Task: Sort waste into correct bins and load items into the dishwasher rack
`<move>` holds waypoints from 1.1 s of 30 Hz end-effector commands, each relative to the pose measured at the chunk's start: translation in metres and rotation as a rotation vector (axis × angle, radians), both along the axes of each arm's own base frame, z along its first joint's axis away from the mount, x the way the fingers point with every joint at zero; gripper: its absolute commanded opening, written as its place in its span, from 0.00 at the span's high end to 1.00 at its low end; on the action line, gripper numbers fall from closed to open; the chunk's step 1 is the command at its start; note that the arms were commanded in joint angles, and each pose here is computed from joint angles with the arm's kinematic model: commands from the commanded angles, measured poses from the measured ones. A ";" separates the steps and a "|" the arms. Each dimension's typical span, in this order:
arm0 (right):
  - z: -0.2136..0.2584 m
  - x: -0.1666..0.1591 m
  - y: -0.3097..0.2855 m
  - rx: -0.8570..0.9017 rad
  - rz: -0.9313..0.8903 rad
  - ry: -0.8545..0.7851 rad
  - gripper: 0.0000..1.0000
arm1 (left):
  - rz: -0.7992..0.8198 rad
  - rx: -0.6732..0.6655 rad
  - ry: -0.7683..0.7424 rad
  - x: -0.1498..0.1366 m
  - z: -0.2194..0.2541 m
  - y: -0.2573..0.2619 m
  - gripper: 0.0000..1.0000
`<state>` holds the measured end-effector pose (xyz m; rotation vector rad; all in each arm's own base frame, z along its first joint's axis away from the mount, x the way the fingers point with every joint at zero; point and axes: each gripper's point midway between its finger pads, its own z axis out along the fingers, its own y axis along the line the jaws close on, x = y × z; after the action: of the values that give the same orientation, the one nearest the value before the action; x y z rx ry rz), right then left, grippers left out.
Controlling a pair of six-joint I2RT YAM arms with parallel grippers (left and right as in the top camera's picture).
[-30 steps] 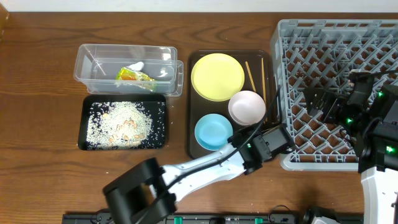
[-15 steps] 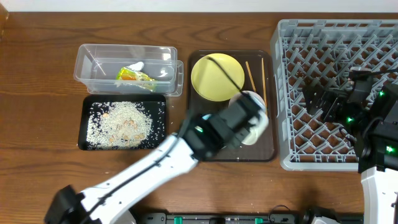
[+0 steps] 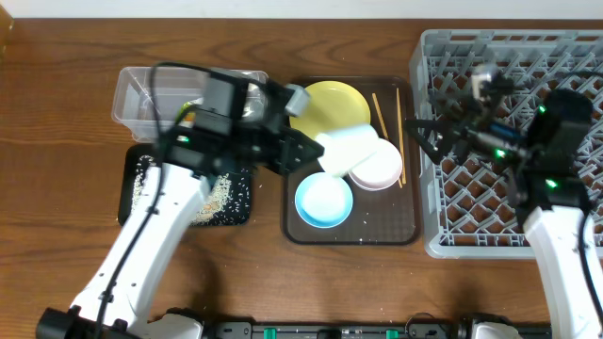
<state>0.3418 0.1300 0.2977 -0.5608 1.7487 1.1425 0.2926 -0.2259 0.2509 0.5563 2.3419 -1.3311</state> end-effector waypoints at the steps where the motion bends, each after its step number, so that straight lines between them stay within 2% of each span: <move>1: 0.016 -0.026 0.024 0.091 0.258 -0.012 0.01 | -0.087 -0.231 0.054 -0.013 0.038 0.010 0.94; 8: 0.015 -0.026 0.046 0.108 0.402 -0.071 0.01 | -0.077 -0.327 0.063 -0.009 0.054 0.030 0.94; 13: 0.005 -0.029 0.070 0.109 0.475 -0.084 0.01 | -0.091 -0.328 0.087 -0.013 0.052 0.026 0.94; 20: 0.016 -0.048 0.079 0.097 0.593 -0.177 0.01 | -0.086 -0.322 0.158 -0.015 0.042 0.024 0.94; 25: 0.018 -0.050 0.081 0.097 0.603 -0.181 0.01 | -0.079 -0.323 0.226 -0.018 0.036 0.024 0.94; 33: 0.018 -0.066 0.101 0.095 0.676 -0.237 0.01 | -0.157 -0.437 0.260 -0.030 0.056 0.022 0.94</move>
<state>0.2842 0.2215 0.3145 -1.1771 1.3584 1.5194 0.2702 -0.2021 0.2947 0.4307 2.1852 -1.9172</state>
